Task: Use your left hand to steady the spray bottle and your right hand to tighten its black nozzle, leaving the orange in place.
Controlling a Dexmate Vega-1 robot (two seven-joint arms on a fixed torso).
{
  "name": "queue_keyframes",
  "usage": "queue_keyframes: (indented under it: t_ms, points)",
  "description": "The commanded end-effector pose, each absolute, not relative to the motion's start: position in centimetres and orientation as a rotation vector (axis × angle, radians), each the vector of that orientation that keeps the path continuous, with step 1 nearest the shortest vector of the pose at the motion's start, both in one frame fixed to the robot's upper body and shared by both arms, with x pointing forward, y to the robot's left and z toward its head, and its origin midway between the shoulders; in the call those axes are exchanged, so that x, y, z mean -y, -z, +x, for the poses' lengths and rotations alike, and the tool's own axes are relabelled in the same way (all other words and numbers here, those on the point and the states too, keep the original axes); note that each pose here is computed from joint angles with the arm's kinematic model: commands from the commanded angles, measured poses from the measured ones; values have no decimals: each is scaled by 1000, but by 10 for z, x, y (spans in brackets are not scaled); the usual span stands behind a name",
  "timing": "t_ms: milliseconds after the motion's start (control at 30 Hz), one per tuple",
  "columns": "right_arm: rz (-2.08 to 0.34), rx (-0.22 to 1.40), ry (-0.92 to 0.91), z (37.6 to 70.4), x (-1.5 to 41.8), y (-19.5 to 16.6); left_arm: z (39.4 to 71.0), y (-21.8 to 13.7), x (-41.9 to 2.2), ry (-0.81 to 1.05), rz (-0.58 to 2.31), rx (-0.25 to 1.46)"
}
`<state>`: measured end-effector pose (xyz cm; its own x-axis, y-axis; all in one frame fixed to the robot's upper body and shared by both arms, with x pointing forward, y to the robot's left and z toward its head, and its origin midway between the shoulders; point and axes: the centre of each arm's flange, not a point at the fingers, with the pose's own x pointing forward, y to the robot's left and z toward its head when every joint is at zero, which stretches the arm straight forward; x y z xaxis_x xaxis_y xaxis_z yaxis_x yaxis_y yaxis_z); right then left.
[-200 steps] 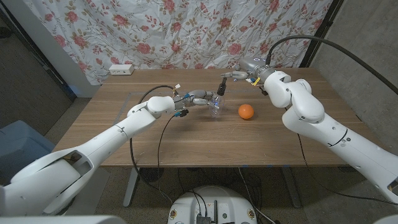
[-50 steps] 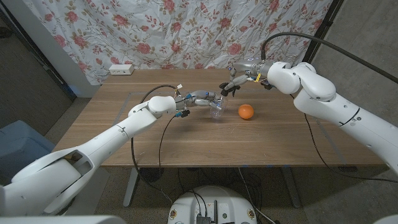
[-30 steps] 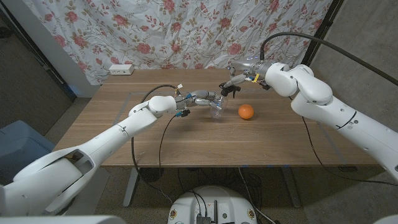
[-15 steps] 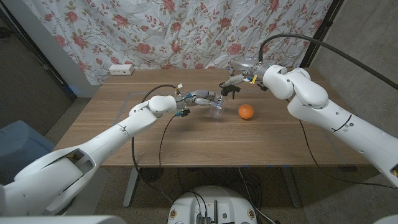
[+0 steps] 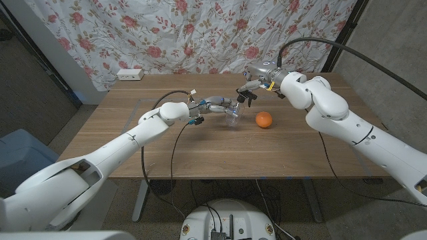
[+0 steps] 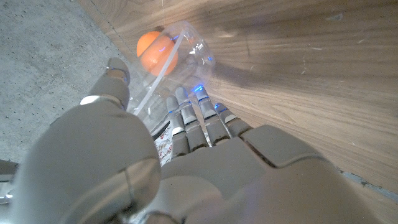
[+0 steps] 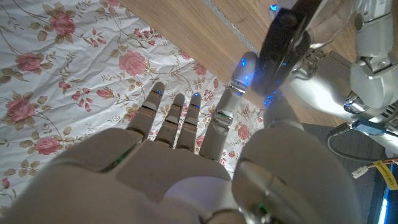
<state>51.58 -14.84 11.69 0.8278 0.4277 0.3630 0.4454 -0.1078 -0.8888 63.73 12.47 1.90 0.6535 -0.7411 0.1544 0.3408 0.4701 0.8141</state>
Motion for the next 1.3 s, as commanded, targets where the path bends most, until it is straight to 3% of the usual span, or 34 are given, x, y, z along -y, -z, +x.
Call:
queue_keyframes:
  t_ms: [33, 1300]
  points:
    - [-1710, 672, 40, 516, 144, -114, 636, -16, -125, 706, 840, 536]
    - [-1672, 660, 83, 515, 148, -118, 636, -16, -127, 705, 829, 549]
